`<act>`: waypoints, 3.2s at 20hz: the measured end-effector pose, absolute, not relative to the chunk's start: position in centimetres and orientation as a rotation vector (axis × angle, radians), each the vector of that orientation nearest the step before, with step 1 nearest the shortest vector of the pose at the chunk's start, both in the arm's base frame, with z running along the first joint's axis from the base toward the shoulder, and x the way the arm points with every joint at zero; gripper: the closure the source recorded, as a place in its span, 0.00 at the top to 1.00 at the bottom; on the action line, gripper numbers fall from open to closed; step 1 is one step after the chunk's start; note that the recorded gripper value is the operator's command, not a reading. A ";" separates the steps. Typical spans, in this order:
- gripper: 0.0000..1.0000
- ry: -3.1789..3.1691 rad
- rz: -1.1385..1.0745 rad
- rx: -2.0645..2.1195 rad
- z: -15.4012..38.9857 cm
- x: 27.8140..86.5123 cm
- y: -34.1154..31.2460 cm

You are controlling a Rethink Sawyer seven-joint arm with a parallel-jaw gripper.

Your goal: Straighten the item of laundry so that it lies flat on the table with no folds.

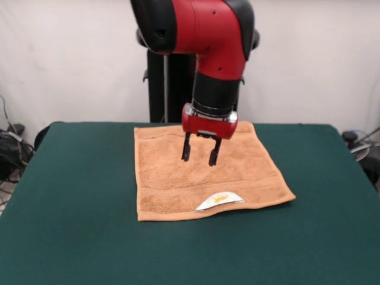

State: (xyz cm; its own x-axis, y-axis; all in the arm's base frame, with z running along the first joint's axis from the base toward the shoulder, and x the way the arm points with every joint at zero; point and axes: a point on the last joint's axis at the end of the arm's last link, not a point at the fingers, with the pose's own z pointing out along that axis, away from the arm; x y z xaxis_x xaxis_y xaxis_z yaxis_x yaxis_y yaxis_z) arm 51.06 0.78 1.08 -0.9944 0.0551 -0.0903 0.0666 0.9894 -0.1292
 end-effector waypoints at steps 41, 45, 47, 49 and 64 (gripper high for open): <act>1.00 3.063 -0.211 0.090 -5.4 49.5 2.9; 1.00 3.060 -0.199 0.107 -5.3 49.4 2.8; 1.00 3.061 -0.198 0.114 -5.3 49.4 2.8; 1.00 3.062 -0.197 0.119 -5.3 49.4 2.8; 1.00 3.062 -0.141 0.269 -5.2 48.8 1.8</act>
